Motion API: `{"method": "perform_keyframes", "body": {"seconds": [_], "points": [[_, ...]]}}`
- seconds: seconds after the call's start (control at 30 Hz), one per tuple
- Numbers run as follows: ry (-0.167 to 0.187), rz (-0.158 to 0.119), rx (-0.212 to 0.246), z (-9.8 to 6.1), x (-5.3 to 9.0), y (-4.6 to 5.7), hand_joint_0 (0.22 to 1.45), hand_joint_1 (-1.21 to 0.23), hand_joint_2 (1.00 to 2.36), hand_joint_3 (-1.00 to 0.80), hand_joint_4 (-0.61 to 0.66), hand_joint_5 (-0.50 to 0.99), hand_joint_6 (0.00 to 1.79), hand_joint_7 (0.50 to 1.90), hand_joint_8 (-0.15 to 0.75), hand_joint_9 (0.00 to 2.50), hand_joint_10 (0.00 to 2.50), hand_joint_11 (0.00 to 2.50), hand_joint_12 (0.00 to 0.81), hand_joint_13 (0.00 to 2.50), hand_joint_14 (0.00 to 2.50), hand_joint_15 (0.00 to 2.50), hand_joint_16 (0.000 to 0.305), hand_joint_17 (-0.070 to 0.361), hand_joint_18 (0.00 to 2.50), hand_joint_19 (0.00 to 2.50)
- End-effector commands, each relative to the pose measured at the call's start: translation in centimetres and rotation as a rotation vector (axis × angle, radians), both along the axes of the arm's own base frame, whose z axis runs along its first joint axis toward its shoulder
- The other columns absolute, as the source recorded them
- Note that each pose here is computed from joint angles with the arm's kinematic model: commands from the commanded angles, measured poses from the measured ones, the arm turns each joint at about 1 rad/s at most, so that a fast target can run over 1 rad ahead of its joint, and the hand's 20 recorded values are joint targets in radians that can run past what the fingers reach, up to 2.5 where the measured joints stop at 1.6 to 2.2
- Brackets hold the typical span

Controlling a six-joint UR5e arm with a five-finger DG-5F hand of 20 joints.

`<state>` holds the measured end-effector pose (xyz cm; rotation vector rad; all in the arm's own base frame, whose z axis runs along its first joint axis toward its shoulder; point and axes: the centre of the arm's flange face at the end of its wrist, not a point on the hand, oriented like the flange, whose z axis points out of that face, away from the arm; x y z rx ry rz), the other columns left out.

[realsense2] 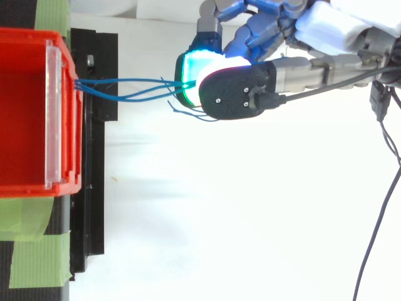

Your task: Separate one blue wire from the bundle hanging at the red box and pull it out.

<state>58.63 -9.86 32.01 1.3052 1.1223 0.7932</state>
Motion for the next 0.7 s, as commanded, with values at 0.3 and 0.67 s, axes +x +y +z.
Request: {"method": "perform_keyframes", "body": {"seconds": [0.3, 0.67], "points": [[-0.004, 0.0, 0.001, 0.05, 0.05, 0.0, 0.62, -1.04, 1.03, -0.23, 0.25, -0.28, 0.86, 1.31, 0.325, 0.61, 0.41, 1.83, 0.379, 0.92, 0.58, 1.72, 0.046, 0.103, 0.6, 0.58], [-0.004, 0.002, 0.001, 0.05, 0.05, 0.02, 0.62, -0.99, 1.01, -0.4, 0.26, -0.28, 0.85, 1.26, 0.333, 0.6, 0.39, 1.8, 0.371, 0.9, 0.62, 1.72, 0.046, 0.102, 0.57, 0.6]]}}
